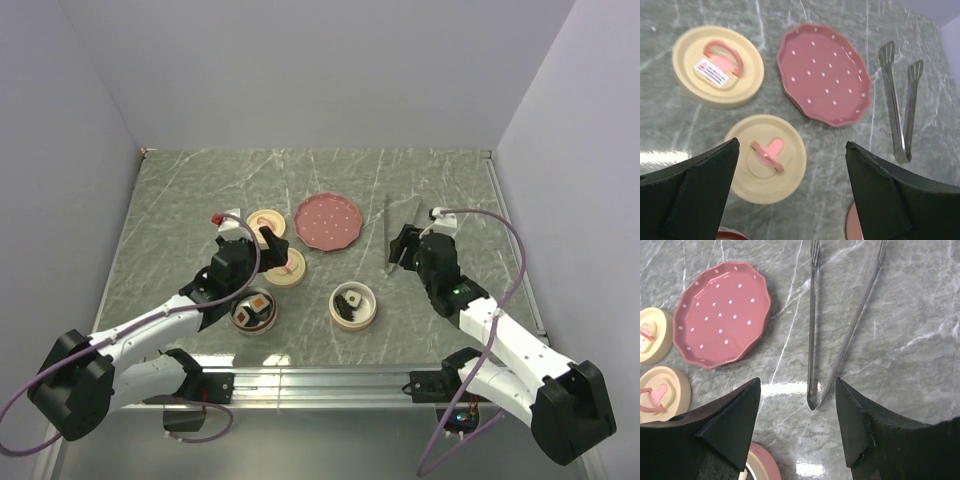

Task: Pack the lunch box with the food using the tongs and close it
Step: Pick up the lid of the lunch box with the left arm, then put the lid back on the lunch box

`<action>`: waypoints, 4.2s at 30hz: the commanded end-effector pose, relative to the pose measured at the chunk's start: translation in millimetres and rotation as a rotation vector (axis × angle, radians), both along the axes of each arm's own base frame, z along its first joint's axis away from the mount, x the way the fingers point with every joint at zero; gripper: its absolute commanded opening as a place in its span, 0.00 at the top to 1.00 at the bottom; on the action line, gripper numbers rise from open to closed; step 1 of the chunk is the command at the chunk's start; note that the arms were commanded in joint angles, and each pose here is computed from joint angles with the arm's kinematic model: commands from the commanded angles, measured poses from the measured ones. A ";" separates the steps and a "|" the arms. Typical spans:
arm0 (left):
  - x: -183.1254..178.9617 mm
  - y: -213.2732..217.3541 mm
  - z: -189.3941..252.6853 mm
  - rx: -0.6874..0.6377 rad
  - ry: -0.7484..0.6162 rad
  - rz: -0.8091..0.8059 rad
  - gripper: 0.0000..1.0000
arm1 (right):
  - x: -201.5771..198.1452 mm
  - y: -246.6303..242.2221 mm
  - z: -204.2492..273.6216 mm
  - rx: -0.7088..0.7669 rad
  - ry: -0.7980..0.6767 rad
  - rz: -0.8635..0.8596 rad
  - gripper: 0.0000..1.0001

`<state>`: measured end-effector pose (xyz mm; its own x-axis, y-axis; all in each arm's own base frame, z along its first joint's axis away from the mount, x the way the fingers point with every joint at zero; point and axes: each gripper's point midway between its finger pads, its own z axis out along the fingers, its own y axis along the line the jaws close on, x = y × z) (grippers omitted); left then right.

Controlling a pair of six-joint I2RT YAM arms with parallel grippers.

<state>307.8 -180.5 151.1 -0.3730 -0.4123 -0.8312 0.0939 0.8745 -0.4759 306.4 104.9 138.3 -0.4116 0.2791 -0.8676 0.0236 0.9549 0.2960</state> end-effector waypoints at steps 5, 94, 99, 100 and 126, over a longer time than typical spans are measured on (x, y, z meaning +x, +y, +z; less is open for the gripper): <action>-3.1 -15.7 -18.8 -0.021 0.135 0.040 0.10 | -4.3 4.6 13.5 0.039 -0.072 0.032 0.32; -50.3 21.9 2.2 0.205 0.305 0.123 1.00 | -16.2 10.6 24.1 0.086 -0.145 0.093 0.32; -79.7 36.2 -2.7 0.113 0.355 0.137 1.00 | -16.3 11.3 23.2 0.088 -0.144 0.097 0.32; -85.8 40.6 -11.5 0.126 0.379 0.139 1.00 | -16.4 12.0 24.0 0.090 -0.146 0.100 0.32; -133.7 35.4 -70.1 0.122 0.658 0.076 1.00 | -14.8 10.4 20.4 0.084 -0.139 0.088 0.32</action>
